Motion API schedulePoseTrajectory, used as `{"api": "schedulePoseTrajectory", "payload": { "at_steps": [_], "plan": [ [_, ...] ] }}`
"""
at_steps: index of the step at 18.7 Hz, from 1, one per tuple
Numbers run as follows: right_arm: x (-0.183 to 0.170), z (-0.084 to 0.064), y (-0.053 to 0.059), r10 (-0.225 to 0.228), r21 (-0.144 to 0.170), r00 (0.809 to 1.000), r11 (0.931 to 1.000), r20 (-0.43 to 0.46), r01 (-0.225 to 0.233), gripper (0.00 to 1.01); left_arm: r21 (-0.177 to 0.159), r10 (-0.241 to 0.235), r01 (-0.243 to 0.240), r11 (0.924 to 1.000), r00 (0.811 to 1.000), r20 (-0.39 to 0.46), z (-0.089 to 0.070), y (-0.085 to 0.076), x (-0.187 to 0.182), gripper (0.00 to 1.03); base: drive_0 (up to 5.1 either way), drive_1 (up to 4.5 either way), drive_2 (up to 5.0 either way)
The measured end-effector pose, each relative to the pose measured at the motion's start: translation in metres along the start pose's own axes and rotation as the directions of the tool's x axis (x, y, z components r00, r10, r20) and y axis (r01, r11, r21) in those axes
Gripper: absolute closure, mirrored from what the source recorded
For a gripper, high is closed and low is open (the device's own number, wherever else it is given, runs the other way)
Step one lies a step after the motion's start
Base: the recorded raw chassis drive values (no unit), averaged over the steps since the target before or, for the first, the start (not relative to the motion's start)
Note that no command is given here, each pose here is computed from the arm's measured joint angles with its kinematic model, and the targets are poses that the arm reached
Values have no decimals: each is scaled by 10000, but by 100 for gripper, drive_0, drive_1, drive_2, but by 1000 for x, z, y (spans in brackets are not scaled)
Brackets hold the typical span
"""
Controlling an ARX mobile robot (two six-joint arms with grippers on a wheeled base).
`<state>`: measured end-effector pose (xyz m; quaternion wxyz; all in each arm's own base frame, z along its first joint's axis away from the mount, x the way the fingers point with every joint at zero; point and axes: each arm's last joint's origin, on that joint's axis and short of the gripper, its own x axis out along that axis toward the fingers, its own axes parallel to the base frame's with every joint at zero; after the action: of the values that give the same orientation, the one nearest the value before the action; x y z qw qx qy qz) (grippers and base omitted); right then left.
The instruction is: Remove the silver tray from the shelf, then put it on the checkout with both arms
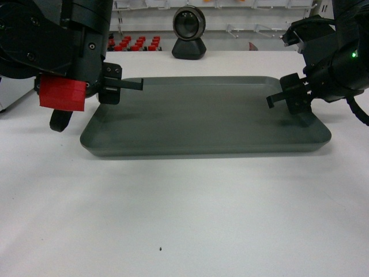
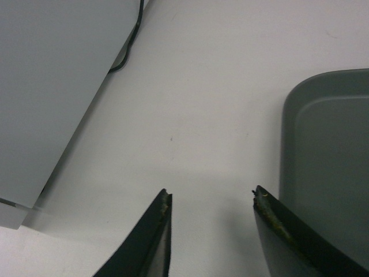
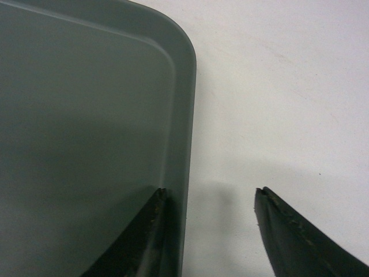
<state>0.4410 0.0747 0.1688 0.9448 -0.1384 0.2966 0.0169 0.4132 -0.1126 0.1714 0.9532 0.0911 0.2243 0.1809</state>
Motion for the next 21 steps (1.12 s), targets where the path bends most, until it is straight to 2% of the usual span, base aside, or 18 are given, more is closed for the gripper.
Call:
{"api": "schedulePoseTrajectory", "payload": {
  "at_steps": [2, 5, 6, 7, 8, 9, 10, 11, 12, 13, 14, 15, 16, 18, 20, 21],
  "plan": [
    [1, -1, -2, -44, -10, 10000, 10000, -22, 44, 47, -79, 27, -27, 10000, 10000, -5, 0, 1, 1, 49, 0, 0, 0],
    [1, 3, -2, -60, -24, 10000, 10000, 11, 60, 25, -182, -198, 199, 9996, 9998, 64, 1, -3, -2, 30, 0, 0, 0],
    [1, 6, -3, -36, 36, 10000, 10000, 92, 35, 14, -259, -285, 288, 9992, 9995, 154, 2, -5, -3, 17, 0, 0, 0],
    [0, 10, -3, 171, 240, 9998, 9996, 105, -174, 3, -428, -504, 513, 9978, 9985, 227, 3, -7, -5, 5, 0, 0, 0],
    [-1, 14, -3, 516, 663, 9984, 9964, 239, -531, 2, -607, -643, 664, 9959, 9973, 352, 6, -7, -6, 4, 0, 0, 0],
    [-1, 17, -3, 759, 1051, 9966, 9913, 313, -788, 4, -948, -880, 921, 9912, 9951, 460, 10, -5, -9, 6, 0, 0, 0],
    [-13, 28, -6, 1338, 2486, 9873, 9567, 860, -1513, 3, -1938, -1156, 1403, 9710, 9844, 1329, 36, 8, -28, 5, 0, 0, 0],
    [-39, 48, -16, 1498, 3455, 9693, 9144, 1950, -2108, 3, -2504, -1246, 1817, 9509, 9658, 2275, 57, 28, -51, 5, 0, 0, 0],
    [-51, 55, -19, 1451, 3677, 9613, 9021, 2342, -2257, 3, -2637, -1223, 1887, 9460, 9607, 2491, 60, 35, -57, 5, 0, 0, 0],
    [-67, 61, -24, 1337, 3849, 9498, 8912, 2827, -2400, 3, -2680, -1209, 1918, 9441, 9581, 2595, 61, 41, -64, 5, 0, 0, 0],
    [-79, 65, -27, 1251, 4020, 9437, 8816, 3062, -2473, 3, -2666, -1143, 1865, 9456, 9576, 2643, 61, 49, -70, 5, 0, 0, 0],
    [-98, 67, -31, 1094, 4163, 9290, 8710, 3535, -2610, 3, -2686, -907, 1666, 9487, 9576, 2735, 59, 62, -79, 5, 0, 0, 0],
    [-114, 65, -33, 1050, 4177, 9197, 8673, 3783, -2709, 3, -2732, -667, 1473, 9506, 9566, 2836, 56, 76, -88, 5, 0, 0, 0],
    [-139, 58, -30, 1141, 4017, 9061, 8687, 4073, -2900, 3, -2918, -195, 1094, 9502, 9554, 2947, 54, 96, -101, 5, 0, 0, 0],
    [-159, 58, -26, 1135, 3880, 8941, 8719, 4332, -2986, 3, -3063, 59, 926, 9474, 9520, 3062, 54, 105, -111, 5, 0, 0, 0],
    [-172, 59, -24, 293, 3659, 8535, 8954, 5203, -2538, 9, -3050, -174, 1320, 9431, 9361, 3514, 54, 110, -115, 8, 0, 0, 0]
  ]
}}
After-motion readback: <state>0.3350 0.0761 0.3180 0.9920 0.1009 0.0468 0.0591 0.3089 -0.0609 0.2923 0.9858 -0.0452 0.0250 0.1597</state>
